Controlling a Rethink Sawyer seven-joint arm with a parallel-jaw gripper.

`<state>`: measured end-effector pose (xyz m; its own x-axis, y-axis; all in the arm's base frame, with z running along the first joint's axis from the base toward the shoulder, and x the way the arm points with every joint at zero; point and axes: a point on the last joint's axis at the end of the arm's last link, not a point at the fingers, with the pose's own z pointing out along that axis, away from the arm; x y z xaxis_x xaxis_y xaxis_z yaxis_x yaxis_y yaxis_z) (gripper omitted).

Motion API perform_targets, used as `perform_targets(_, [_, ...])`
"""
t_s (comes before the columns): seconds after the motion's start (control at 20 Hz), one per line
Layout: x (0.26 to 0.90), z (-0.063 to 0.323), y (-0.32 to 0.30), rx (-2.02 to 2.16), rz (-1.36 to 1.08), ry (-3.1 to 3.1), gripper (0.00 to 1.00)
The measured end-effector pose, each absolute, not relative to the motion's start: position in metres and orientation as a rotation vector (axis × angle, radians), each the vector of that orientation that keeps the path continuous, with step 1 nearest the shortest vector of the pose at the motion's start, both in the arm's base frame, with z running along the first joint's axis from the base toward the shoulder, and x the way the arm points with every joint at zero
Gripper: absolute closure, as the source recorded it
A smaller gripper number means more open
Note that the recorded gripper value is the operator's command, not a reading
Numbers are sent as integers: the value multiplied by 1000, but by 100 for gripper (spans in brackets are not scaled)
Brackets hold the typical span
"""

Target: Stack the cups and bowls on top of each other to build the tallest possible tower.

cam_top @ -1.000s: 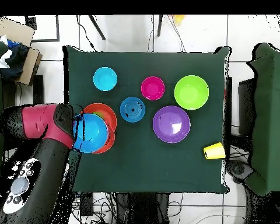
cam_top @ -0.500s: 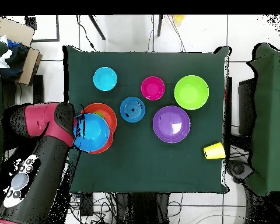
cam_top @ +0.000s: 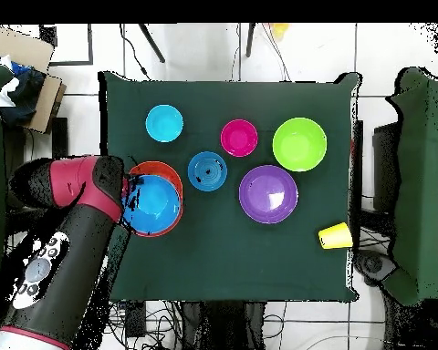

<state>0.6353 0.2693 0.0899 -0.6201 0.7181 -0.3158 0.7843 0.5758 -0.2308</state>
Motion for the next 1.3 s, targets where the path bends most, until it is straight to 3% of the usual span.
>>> perform_targets(0.8, [656,84,272,1247,-515,2588,100])
perform_targets(1.3, [677,101,299,1278,-428,2595,100])
